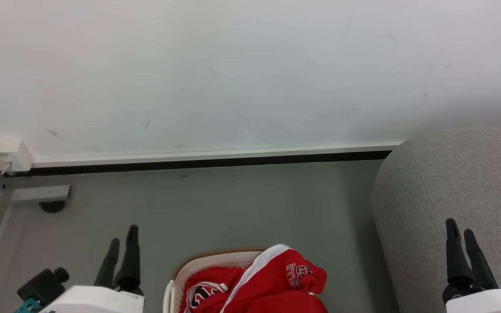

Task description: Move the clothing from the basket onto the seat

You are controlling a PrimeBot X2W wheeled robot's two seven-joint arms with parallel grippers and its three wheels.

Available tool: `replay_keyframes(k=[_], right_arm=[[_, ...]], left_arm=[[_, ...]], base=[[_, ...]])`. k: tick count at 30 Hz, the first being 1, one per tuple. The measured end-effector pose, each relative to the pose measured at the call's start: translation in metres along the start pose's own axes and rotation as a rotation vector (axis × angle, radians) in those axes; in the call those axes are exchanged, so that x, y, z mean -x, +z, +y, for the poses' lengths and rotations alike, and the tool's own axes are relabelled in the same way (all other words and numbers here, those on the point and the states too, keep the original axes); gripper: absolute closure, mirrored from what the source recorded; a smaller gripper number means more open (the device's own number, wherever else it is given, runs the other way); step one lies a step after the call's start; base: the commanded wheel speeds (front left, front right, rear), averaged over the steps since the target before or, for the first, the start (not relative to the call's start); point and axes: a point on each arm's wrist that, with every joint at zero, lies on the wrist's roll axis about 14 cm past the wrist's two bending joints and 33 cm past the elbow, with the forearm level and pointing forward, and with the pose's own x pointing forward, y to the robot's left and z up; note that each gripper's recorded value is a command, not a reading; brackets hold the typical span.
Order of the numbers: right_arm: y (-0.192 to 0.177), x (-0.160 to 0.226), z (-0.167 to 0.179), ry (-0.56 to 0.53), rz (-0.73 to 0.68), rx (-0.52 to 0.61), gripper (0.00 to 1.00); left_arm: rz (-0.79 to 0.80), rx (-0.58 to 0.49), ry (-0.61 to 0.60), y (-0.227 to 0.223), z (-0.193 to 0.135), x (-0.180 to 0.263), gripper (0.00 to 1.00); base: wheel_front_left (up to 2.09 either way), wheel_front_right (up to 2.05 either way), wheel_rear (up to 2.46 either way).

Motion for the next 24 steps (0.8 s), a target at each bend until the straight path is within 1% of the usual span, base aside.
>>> replay_keyframes(k=[7, 14, 24], right_arm=[[-0.002, 0.002, 0.004, 0.018, 0.003, 0.156, 0.00], [-0.009, 0.005, 0.001, 0.017, 0.017, 0.243, 0.00], [-0.014, 0.006, 0.003, 0.036, 0.026, 0.356, 0.00]], left_arm=[[0.005, -0.088, 0.003, -0.003, 0.000, 0.000, 0.00], [-0.005, -0.193, -0.004, 0.000, 0.000, 0.000, 0.00], [-0.021, -0.299, -0.029, 0.000, -0.006, 0.000, 0.00]], base=[[0.00, 0.00, 0.00], [0.00, 0.00, 0.00], [0.00, 0.00, 0.00]])
